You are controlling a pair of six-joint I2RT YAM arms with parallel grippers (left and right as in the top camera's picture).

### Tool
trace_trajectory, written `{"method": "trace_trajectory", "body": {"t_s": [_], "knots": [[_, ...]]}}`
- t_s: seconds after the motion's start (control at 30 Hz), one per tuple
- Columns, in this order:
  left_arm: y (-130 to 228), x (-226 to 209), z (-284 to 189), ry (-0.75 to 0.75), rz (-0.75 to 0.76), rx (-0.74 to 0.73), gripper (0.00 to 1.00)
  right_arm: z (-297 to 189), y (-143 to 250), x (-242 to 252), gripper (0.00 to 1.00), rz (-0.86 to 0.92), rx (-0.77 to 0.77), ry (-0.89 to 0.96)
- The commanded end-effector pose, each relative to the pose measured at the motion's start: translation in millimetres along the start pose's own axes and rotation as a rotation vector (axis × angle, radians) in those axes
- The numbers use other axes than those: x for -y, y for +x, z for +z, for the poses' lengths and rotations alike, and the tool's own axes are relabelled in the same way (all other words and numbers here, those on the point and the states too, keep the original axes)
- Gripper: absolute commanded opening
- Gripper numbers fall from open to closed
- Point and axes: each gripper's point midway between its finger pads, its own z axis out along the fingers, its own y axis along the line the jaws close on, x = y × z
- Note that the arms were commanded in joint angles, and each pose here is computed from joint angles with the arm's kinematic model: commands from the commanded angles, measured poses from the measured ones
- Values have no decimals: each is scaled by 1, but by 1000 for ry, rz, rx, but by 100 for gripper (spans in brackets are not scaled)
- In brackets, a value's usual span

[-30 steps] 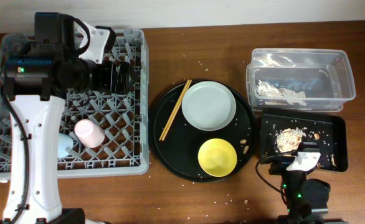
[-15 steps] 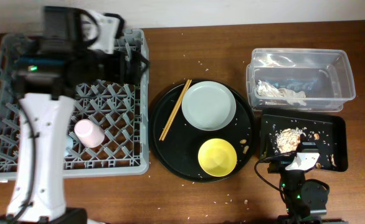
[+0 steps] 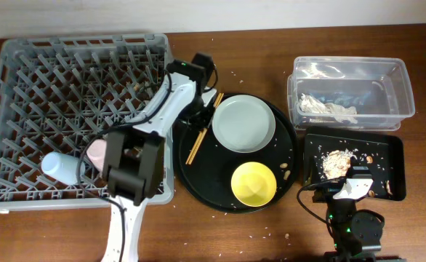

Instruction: Sort waste into correct bins and load items into the dishwasher rack

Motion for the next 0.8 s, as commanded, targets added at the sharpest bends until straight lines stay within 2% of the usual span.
{"method": "trace_trajectory", "body": {"t_s": [0.0,0.2,0.23,0.3,0.4,0.47,0.53,0.6,0.63,0.67,0.7,0.77], "knots": [[-7,3,6,4,98,16,27,0,3,0,98,3,-4,-3],[-11,2,10,-5,114,35,27,0,3,0,99,3,-4,-3],[-6,1,22,-4,113,22,24,0,3,0,98,3,-4,-3],[-1,0,27,-4,110,7,0,0,3,0,98,3,-4,-3],[-5,3,-12,20,13,13,0,0,3,0,98,3,-4,-3],[-12,12,-79,137,-15,75,0,0,3,0,98,3,-4,-3],[-14,-9,-140,112,-53,175,0,0,3,0,98,3,-4,-3],[-6,-67,-162,-56,-247,206,0,0,3,0,98,3,-4,-3],[6,-103,-160,-151,-370,181,0,0,3,0,99,3,-4,-3],[15,-122,-151,-181,-451,148,0,0,3,0,98,3,-4,-3],[17,-126,-142,-176,-463,130,0,0,3,0,98,3,-4,-3],[23,-129,-91,-174,-456,47,0,0,3,0,98,3,-4,-3]]}}
